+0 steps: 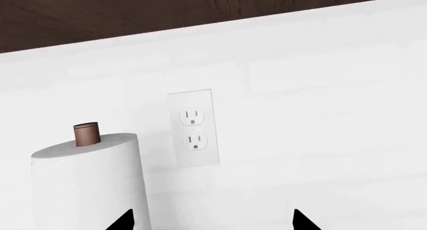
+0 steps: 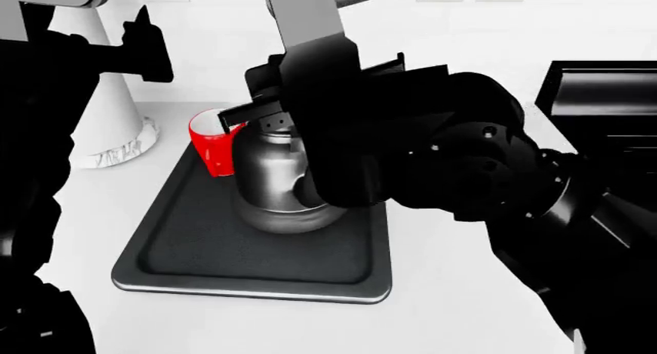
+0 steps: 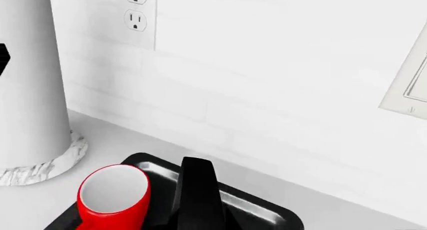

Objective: Pick the kettle from the counter and place it on the tray. Then pick the mug from the cabinet and place it on the tray. Then close the cabinet doors.

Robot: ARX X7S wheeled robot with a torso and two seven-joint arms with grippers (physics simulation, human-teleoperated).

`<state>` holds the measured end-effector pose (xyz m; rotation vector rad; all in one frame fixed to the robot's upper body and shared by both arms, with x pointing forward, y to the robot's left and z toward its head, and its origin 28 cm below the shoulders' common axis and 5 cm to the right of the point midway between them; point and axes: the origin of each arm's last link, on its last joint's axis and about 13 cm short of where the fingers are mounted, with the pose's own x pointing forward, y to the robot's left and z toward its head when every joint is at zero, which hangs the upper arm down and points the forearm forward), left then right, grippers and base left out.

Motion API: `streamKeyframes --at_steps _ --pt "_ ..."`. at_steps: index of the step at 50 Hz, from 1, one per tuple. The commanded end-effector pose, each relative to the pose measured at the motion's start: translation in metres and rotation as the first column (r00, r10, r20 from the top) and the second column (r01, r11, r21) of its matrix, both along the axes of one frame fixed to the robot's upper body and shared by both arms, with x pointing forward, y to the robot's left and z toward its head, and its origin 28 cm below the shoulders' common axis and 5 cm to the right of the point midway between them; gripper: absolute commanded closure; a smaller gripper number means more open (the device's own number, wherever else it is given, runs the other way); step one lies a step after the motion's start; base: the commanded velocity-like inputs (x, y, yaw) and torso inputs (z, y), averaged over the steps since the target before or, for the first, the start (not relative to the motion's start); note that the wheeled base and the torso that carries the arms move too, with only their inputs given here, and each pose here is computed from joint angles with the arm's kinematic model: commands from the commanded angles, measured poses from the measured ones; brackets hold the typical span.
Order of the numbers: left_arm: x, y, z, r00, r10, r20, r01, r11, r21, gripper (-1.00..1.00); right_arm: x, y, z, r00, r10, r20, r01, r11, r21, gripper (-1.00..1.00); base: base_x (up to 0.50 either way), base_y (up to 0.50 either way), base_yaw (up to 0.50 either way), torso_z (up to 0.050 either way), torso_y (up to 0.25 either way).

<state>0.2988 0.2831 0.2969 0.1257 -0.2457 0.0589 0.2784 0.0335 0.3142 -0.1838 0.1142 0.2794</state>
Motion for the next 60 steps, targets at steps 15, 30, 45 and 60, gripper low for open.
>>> streamKeyframes --at_steps 15,30,45,60 --pt "0.002 0.002 -0.005 1.0 0.004 -0.013 -0.004 1.0 -0.006 -1.0 0.005 0.003 -0.012 1.0 0.007 -0.013 -0.007 1.0 0.003 1.0 0.0 0.0 0.0 0.0 0.001" --pt "0.003 0.002 -0.007 1.0 0.006 -0.017 -0.006 1.0 -0.008 -1.0 0.006 0.002 -0.014 1.0 0.018 -0.024 -0.018 1.0 0.011 -1.0 0.0 0.0 0.0 0.001 0.0" --pt "0.003 0.003 -0.009 1.0 0.01 -0.022 -0.01 1.0 -0.012 -1.0 0.005 0.0 -0.009 1.0 0.021 -0.013 -0.02 1.0 0.023 -1.0 0.0 0.0 0.0 0.0 0.0" --pt "0.003 0.004 -0.007 1.0 0.009 -0.017 -0.009 1.0 -0.016 -1.0 -0.004 -0.006 0.011 0.999 0.017 0.047 -0.02 0.998 0.059 -1.0 0.0 0.0 0.0 0.0 0.0"
